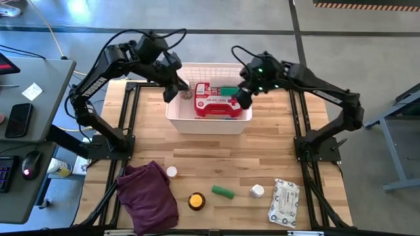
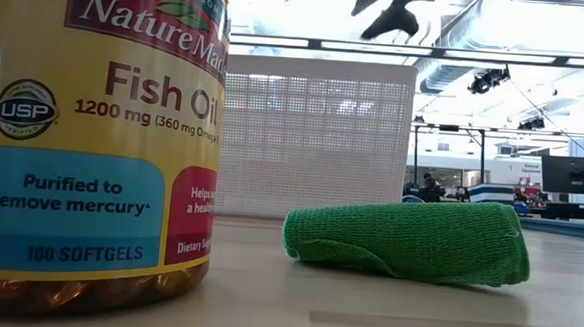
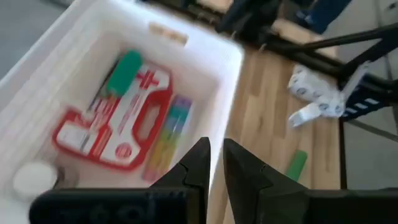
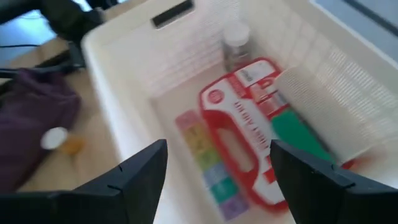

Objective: Pick & place medical supplies in basket/bin
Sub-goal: Put the green bandage into the white bin

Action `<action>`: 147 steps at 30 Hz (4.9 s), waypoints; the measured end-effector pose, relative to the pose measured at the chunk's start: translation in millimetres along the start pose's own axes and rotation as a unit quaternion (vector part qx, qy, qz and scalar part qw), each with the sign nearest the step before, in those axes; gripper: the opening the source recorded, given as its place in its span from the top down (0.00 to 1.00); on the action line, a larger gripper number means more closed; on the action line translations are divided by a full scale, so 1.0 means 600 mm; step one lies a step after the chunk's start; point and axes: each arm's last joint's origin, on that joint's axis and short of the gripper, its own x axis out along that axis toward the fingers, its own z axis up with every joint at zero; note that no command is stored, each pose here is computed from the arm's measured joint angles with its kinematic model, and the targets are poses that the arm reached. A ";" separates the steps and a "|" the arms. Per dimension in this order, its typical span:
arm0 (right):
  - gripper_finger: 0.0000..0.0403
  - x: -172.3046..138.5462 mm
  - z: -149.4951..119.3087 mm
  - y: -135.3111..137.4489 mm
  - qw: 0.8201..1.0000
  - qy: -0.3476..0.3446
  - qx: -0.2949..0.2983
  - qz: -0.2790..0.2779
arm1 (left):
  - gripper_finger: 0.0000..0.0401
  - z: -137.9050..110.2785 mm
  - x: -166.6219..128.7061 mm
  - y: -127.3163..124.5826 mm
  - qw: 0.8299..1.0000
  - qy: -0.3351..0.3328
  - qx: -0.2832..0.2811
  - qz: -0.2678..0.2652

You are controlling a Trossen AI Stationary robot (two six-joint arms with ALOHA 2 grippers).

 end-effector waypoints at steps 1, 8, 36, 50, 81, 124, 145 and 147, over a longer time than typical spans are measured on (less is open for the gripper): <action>0.32 -0.012 -0.004 0.007 1.000 -0.001 0.004 0.006 | 0.80 0.004 0.001 -0.009 1.000 -0.011 0.009 -0.008; 0.32 -0.118 -0.035 0.040 0.999 -0.038 0.021 0.026 | 0.80 0.021 0.071 -0.097 0.992 -0.019 0.073 -0.096; 0.32 -0.292 -0.147 0.051 0.998 -0.056 -0.022 0.015 | 0.19 -0.140 0.427 -0.398 0.958 0.182 0.164 -0.151; 0.32 -0.301 -0.159 0.055 0.998 -0.051 -0.034 0.017 | 0.20 -0.219 0.542 -0.422 0.944 0.246 0.158 -0.151; 0.32 -0.298 -0.160 0.063 0.998 -0.057 0.010 0.008 | 0.51 -0.293 0.640 -0.403 0.932 0.299 0.190 -0.075; 0.32 -0.273 -0.123 0.053 0.939 -0.224 0.123 -0.229 | 0.79 0.051 0.304 0.131 0.960 0.137 0.233 0.079; 0.32 -0.233 -0.097 0.038 0.947 -0.174 0.104 -0.247 | 0.73 -0.023 0.390 0.232 0.954 0.215 0.200 0.063; 0.32 -0.233 -0.097 0.038 0.950 -0.170 0.097 -0.242 | 0.71 -0.030 0.399 0.231 0.948 0.226 0.212 0.074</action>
